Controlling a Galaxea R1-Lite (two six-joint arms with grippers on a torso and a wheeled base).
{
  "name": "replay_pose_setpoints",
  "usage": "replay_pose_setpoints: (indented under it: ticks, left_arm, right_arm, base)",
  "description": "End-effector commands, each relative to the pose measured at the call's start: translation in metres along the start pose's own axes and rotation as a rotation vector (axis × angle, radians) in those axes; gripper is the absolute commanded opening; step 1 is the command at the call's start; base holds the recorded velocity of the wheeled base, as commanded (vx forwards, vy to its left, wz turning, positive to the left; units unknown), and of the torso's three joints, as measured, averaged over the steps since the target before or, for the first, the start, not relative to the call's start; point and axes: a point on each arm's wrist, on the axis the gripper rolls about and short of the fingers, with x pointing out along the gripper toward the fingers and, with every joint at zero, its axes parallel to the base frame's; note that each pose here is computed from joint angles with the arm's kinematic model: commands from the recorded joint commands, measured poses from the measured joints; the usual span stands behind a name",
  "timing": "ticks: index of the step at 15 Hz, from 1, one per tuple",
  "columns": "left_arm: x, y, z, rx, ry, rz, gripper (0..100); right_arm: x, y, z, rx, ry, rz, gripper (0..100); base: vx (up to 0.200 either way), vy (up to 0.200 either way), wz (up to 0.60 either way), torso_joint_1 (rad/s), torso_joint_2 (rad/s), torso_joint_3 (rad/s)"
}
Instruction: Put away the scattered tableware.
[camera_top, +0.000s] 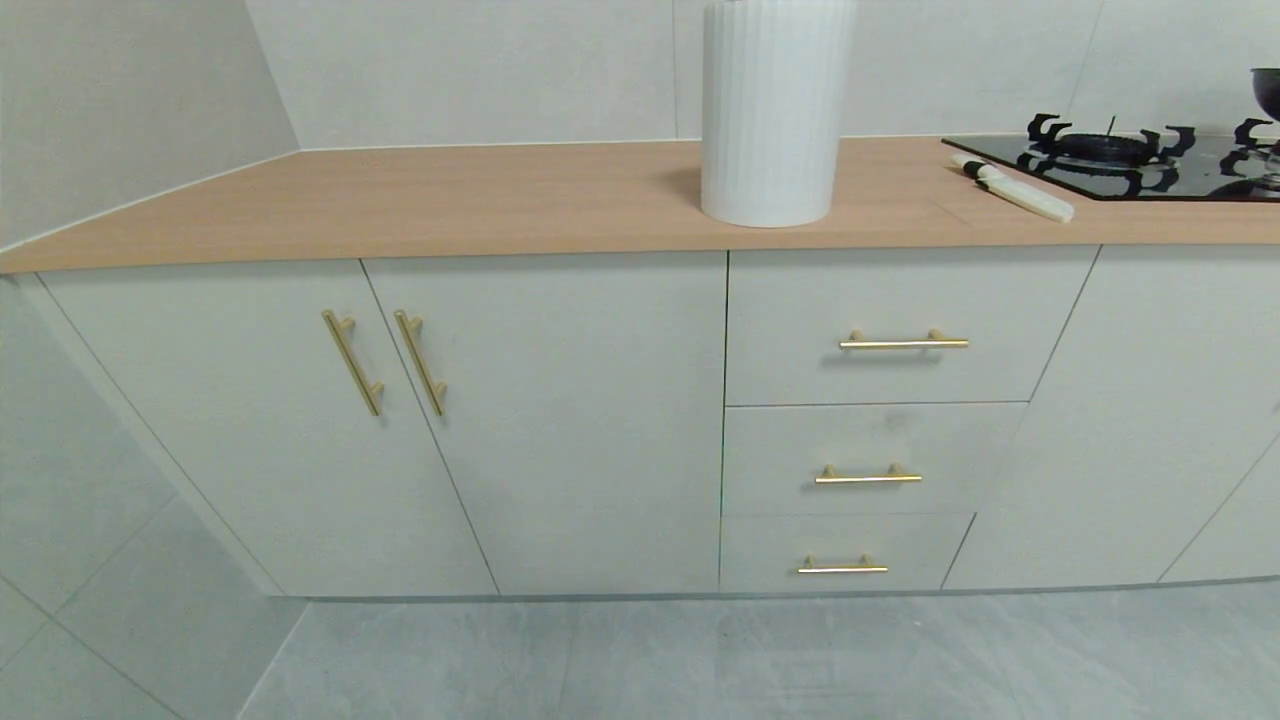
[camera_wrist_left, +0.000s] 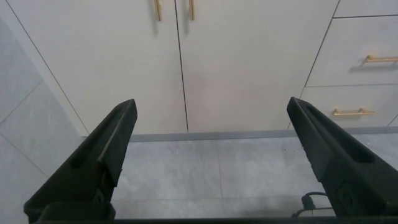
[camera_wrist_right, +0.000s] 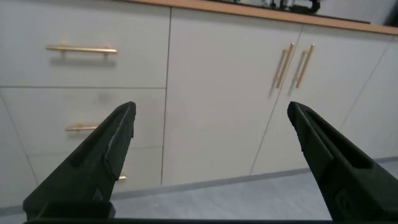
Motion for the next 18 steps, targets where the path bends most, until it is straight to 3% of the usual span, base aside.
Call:
replay_pose_setpoints:
  ticks: [1, 2, 6, 12, 18]
  left_arm:
    - [0.000, 0.000, 0.000, 0.000, 0.000, 0.000, 100]
    - [0.000, 0.000, 0.000, 0.000, 0.000, 0.000, 100]
    - [0.000, 0.000, 0.000, 0.000, 0.000, 0.000, 100]
    - [0.000, 0.000, 0.000, 0.000, 0.000, 0.000, 100]
    - [0.000, 0.000, 0.000, 0.003, 0.000, 0.000, 100]
  right_arm:
    - [0.001, 0.010, -0.026, 0.007, 0.036, 0.194, 100]
    - [0.002, 0.014, -0.036, 0.009, 0.048, 0.270, 100]
    - [0.001, 0.017, -0.042, 0.099, 0.113, 0.378, 100]
    - [-0.001, 0.018, -0.051, 0.102, 0.205, 0.383, 100]
    - [-0.001, 0.018, -0.051, 0.102, 0.205, 0.382, 100]
  base:
    - [0.000, 0.000, 0.00, 0.000, 0.00, 0.000]
    - [0.000, 0.000, 0.00, 0.000, 0.00, 0.000]
    - [0.000, 0.000, 0.00, 0.000, 0.00, 0.000]
    - [0.000, 0.000, 0.00, 0.000, 0.00, 0.000]
    - [0.000, 0.000, 0.00, 0.000, 0.00, 0.000]
